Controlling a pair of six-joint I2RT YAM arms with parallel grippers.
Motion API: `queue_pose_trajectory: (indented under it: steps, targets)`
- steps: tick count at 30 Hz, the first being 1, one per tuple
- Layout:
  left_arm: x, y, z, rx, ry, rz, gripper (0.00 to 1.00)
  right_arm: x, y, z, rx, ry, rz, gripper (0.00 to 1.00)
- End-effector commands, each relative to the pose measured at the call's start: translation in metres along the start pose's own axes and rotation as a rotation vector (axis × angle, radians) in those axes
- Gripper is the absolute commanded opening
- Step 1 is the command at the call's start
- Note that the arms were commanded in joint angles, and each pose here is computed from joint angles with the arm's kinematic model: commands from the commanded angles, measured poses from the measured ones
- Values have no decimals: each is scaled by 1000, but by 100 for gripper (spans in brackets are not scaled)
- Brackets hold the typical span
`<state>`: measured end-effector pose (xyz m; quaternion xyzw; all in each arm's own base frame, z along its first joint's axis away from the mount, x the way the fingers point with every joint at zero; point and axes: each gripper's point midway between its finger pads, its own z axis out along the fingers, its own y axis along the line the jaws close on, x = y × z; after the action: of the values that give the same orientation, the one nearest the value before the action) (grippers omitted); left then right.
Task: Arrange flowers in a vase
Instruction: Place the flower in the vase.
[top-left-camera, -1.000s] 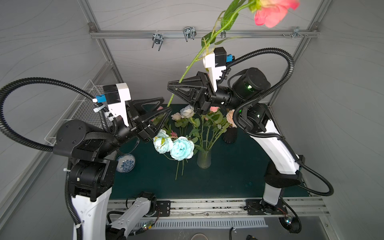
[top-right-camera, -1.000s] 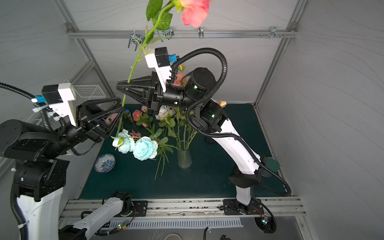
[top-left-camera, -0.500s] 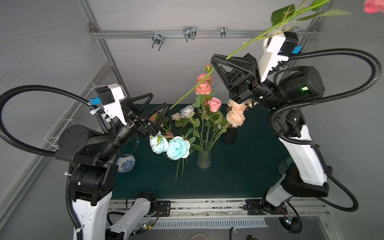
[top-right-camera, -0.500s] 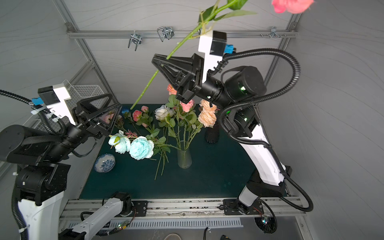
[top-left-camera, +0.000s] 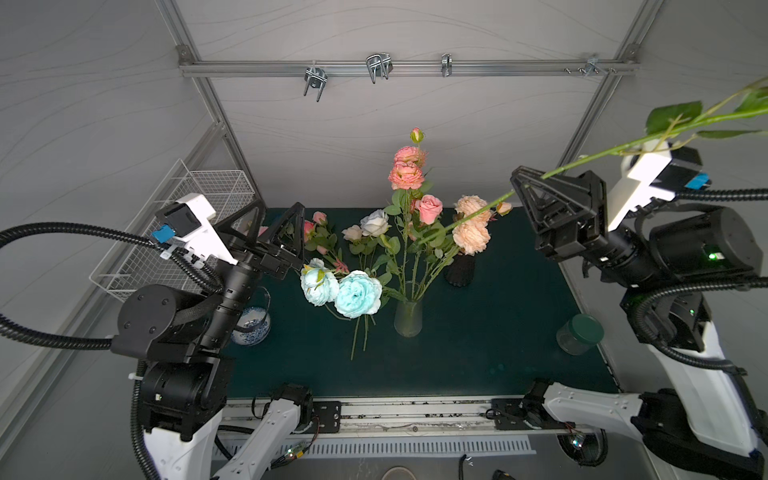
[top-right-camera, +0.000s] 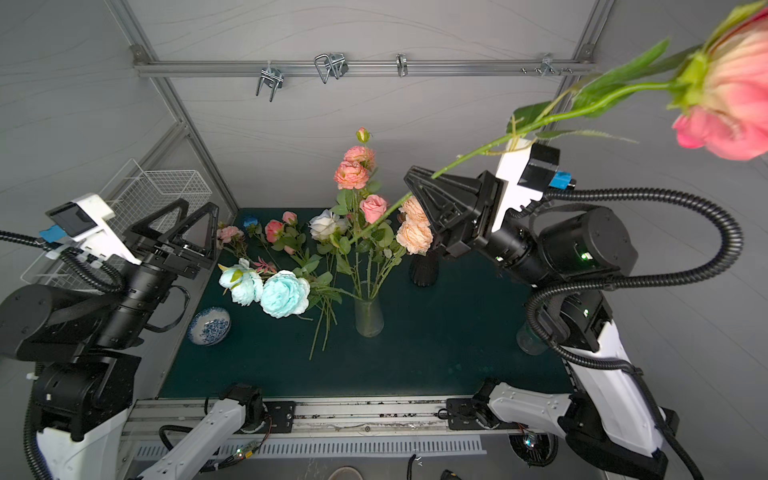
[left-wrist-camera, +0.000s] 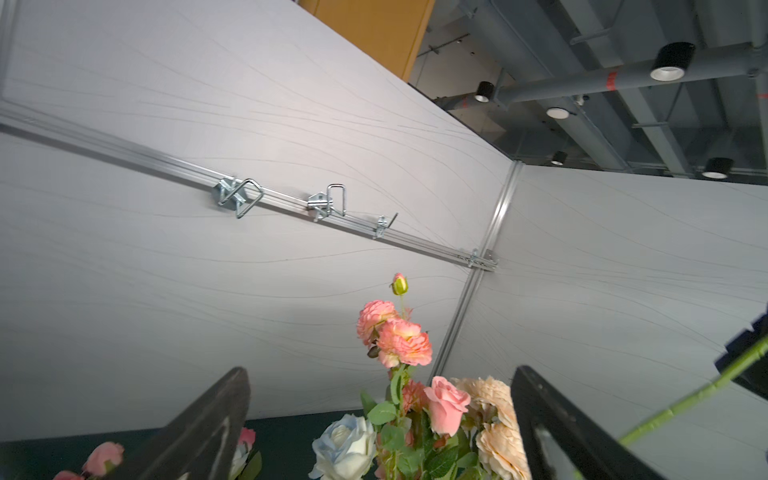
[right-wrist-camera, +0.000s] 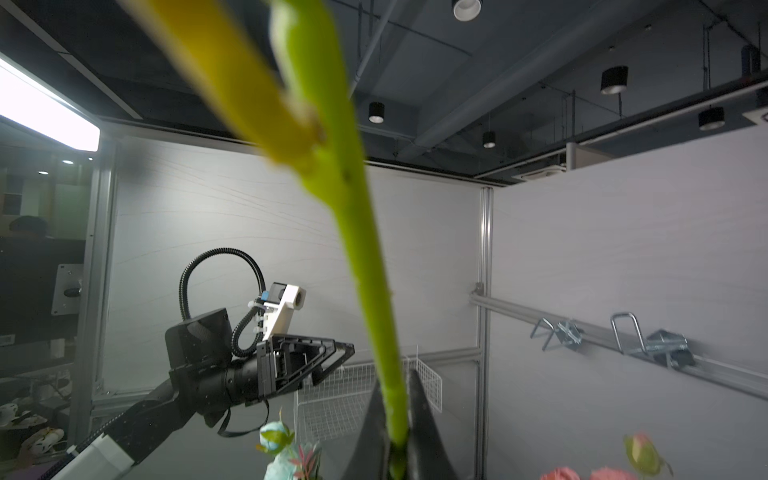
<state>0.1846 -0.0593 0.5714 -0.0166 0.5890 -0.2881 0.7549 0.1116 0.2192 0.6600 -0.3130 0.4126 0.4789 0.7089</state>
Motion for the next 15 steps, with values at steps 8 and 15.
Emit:
queue_pose_trajectory:
  steps: [8,15]
  targets:
    - [24,44,-39,-200,-62,-64,99,134,-18,-47,152,317,80,0]
    - [39,73,-68,-335,-104,-105,98,178,-22,-10,122,381,-11,0]
